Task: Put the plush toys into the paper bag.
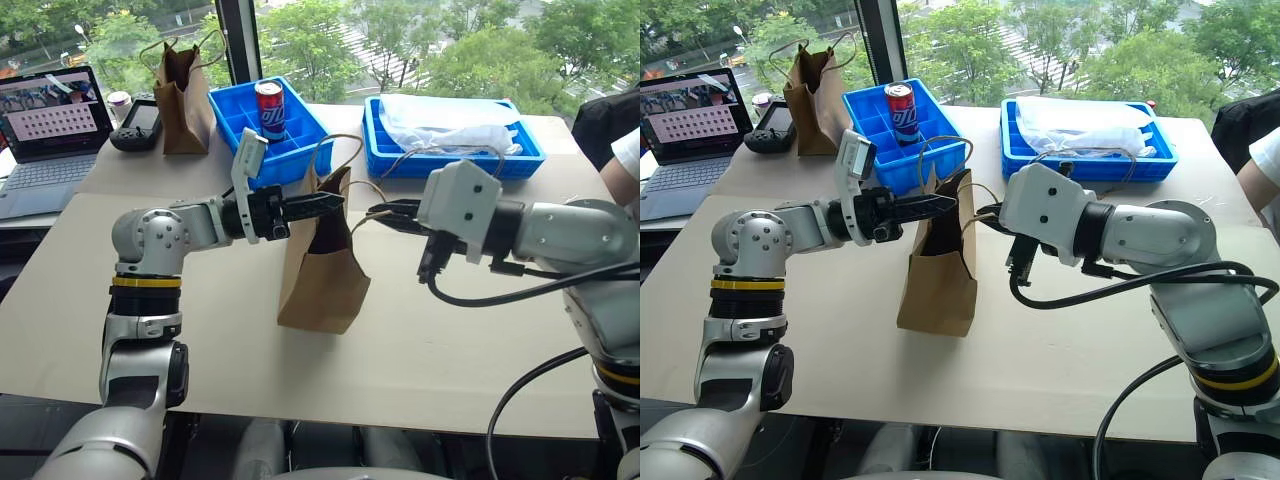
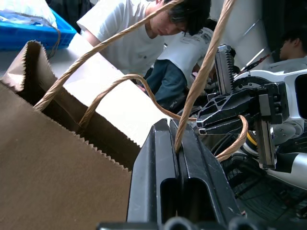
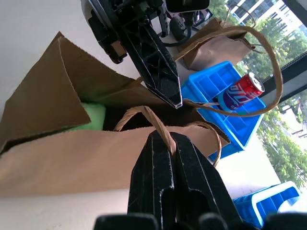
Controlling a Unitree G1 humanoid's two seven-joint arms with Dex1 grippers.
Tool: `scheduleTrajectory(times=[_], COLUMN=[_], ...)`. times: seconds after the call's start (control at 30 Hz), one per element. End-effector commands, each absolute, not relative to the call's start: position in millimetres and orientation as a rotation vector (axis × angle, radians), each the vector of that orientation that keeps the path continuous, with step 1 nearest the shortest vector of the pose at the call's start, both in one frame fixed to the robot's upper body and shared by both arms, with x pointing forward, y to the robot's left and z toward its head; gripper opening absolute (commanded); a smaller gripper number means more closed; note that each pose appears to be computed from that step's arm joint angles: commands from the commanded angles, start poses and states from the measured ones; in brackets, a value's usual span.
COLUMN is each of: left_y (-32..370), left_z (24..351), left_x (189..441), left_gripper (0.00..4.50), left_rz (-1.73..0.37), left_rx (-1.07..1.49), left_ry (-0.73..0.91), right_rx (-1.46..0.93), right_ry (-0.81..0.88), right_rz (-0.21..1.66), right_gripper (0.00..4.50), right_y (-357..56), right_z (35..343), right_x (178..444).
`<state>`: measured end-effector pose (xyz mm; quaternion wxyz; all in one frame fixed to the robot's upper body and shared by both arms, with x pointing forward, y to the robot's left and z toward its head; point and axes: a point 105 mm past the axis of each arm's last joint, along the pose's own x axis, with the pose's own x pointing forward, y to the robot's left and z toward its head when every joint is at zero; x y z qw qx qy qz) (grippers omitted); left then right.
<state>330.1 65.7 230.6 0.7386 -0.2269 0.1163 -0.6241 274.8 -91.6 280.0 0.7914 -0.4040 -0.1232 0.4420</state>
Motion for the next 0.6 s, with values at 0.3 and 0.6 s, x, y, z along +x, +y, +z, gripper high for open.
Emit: scheduleTrajectory(times=[0.3, 0.6], left_y=[39, 51], left_z=[290, 260], left_x=[341, 345], left_gripper=[0.0, 0.0], left_rz=[-1.416, -1.386], left_rx=[-0.47, -0.396], left_ry=[0.04, 0.13], right_rx=[-0.947, -0.886], right_ry=[-0.385, -0.224], right_rz=[0.805, 0.927], right_gripper=[0.04, 0.04], right_y=[-100, -89], right_z=[327, 285], right_x=[277, 269])
